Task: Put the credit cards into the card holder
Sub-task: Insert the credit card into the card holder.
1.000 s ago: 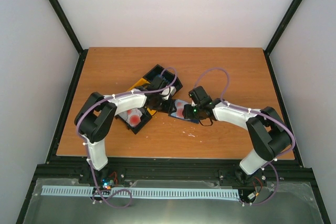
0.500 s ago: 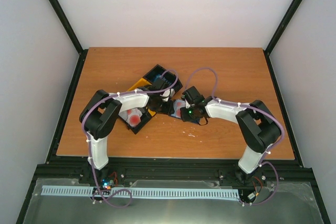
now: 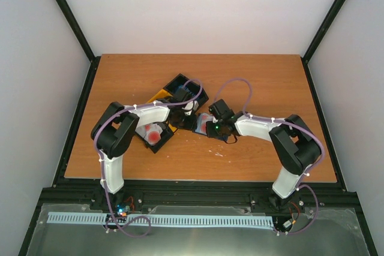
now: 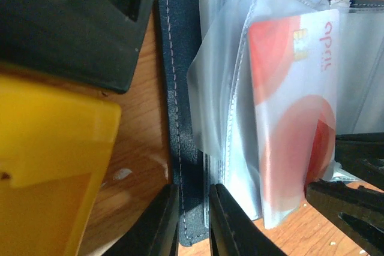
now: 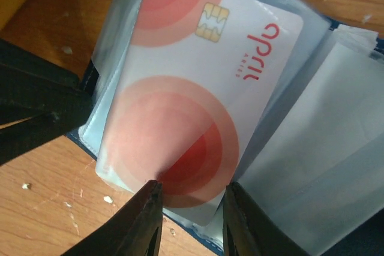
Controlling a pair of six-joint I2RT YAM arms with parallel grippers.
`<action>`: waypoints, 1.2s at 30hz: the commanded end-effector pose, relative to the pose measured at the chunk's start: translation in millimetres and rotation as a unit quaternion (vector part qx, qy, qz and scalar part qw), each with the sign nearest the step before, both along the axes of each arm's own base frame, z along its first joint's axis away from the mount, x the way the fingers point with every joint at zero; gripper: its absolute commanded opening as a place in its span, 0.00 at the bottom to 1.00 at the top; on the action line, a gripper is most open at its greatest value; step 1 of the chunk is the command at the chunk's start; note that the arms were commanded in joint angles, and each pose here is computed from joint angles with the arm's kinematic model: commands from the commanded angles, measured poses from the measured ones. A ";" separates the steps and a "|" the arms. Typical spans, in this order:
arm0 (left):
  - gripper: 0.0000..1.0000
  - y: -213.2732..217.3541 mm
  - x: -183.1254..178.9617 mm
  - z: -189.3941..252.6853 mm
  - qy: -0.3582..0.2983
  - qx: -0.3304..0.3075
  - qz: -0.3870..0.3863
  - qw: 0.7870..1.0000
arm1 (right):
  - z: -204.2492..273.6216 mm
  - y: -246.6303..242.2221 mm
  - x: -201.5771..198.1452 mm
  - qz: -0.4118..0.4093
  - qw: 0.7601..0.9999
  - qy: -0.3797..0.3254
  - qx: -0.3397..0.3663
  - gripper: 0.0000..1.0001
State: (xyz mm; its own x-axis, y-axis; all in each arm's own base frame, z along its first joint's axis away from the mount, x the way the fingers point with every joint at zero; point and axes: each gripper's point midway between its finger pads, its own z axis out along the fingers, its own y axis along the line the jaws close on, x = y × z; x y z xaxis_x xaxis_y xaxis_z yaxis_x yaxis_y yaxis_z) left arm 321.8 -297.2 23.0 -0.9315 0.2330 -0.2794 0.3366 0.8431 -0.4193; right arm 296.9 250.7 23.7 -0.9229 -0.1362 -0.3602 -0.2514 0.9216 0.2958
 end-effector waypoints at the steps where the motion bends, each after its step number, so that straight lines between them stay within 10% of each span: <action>1: 0.16 -3.7 -1.9 1.7 0.005 -0.010 -0.009 1.000 | 20.8 17.0 6.7 -0.041 0.996 -0.024 0.076 0.30; 36: 0.20 -8.5 0.0 34.4 -0.021 -0.038 -0.014 0.999 | 59.7 -7.5 24.3 -0.129 0.989 -0.049 0.054 0.50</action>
